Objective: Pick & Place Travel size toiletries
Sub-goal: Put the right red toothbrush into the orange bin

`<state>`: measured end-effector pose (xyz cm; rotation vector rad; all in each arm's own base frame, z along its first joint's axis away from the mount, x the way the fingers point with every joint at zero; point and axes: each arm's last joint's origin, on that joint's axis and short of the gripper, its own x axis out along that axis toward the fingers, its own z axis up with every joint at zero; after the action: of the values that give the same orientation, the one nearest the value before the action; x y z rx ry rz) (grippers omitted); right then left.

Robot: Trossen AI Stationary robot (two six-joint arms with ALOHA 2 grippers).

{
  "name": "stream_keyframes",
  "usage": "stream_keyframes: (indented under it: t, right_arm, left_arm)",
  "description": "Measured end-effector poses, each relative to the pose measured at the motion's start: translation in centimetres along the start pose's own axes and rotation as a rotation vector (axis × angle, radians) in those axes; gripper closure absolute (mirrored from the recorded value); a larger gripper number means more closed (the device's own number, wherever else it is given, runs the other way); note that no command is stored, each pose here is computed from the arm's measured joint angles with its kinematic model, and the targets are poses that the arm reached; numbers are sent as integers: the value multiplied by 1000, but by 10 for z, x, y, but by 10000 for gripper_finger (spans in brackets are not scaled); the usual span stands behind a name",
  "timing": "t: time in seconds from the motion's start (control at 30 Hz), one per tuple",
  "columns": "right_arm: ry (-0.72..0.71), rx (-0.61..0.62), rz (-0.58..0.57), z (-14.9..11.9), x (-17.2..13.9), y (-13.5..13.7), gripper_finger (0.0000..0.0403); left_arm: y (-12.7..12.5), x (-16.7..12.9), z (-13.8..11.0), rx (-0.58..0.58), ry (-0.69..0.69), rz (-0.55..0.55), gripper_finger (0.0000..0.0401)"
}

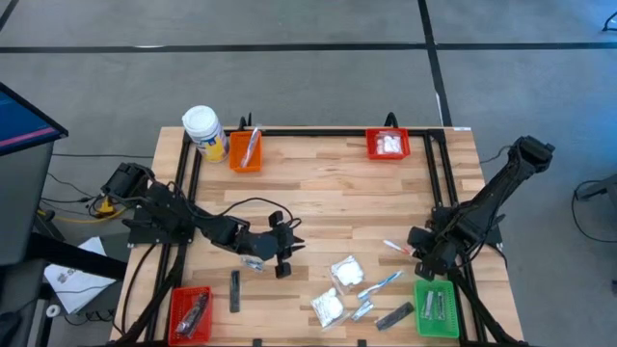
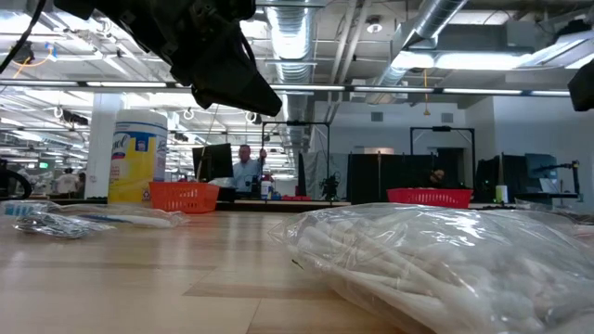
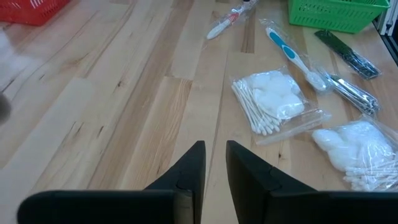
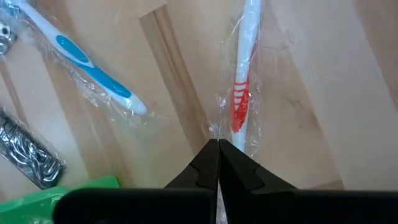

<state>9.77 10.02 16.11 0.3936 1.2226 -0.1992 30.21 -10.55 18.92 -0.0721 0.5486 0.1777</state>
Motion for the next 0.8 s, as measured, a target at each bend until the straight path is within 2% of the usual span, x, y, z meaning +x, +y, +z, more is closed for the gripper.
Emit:
stream_keyframes:
  t: [0.23,0.5,0.8]
  right_arm:
    - [1,34,0,0,0,0,376]
    - [13,31,-29,-1,4,1,284]
    - [78,4,-151,-5,22,3,193]
  left_arm:
    - [0,0,0,0,0,0,344]
    - [0,0,0,0,0,0,344]
    - [0,0,0,0,0,0,344]
